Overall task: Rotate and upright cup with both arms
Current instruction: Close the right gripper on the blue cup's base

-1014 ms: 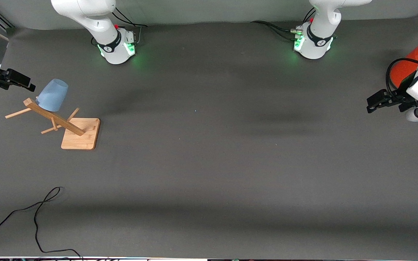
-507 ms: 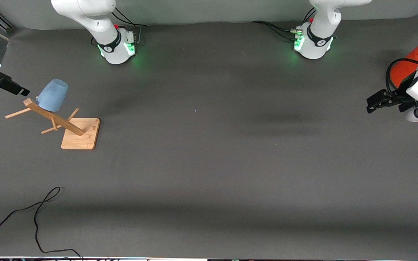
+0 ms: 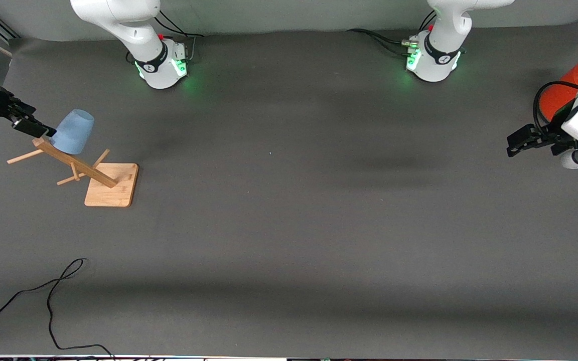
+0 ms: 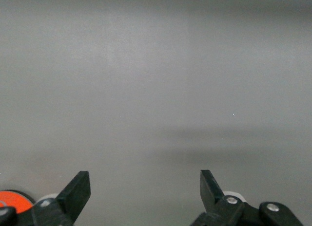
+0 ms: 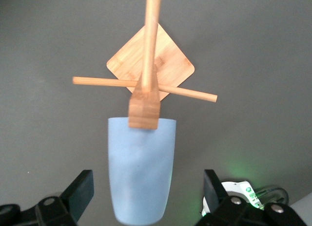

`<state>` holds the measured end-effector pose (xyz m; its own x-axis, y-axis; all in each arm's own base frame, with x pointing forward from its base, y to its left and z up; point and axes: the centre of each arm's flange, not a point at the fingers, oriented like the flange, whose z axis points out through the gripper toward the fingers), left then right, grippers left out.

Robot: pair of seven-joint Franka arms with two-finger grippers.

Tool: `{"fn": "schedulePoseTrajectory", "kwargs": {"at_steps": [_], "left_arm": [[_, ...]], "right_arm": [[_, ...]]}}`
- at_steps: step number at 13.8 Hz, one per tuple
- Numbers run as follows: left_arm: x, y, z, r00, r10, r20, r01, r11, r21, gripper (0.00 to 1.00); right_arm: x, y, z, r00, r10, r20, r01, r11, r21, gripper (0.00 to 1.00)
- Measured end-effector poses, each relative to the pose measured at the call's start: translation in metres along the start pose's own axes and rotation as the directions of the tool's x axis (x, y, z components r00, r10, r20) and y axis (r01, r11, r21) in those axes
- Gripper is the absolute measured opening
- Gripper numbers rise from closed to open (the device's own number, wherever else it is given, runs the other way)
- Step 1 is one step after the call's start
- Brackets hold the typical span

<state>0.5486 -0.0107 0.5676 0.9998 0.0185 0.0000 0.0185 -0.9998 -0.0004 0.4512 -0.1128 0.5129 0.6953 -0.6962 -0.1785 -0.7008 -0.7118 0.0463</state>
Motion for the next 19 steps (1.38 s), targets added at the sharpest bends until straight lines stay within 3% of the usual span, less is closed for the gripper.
{"fn": "schedulePoseTrajectory", "kwargs": {"at_steps": [7,12,14,19], "left_arm": [[0.009,-0.006,0.014,1.000,-0.011,0.016,0.011,1.000,0.000,1.00],[0.024,-0.011,0.005,0.999,-0.022,-0.041,0.022,1.000,-0.002,1.00],[0.026,-0.027,-0.006,0.997,-0.048,-0.064,0.048,0.999,-0.003,1.00],[0.026,-0.057,-0.013,0.992,-0.097,-0.076,0.097,0.995,-0.003,1.00]], "right_arm": [[0.000,0.002,0.055,1.000,0.009,0.027,-0.009,1.000,-0.002,1.00],[-0.001,0.000,0.068,1.000,0.015,0.025,-0.016,1.000,0.017,1.00],[-0.001,-0.001,0.069,0.999,0.019,0.027,-0.020,0.999,0.025,0.81],[-0.001,-0.002,0.070,0.999,0.021,0.025,-0.022,0.999,0.032,0.81]]}}
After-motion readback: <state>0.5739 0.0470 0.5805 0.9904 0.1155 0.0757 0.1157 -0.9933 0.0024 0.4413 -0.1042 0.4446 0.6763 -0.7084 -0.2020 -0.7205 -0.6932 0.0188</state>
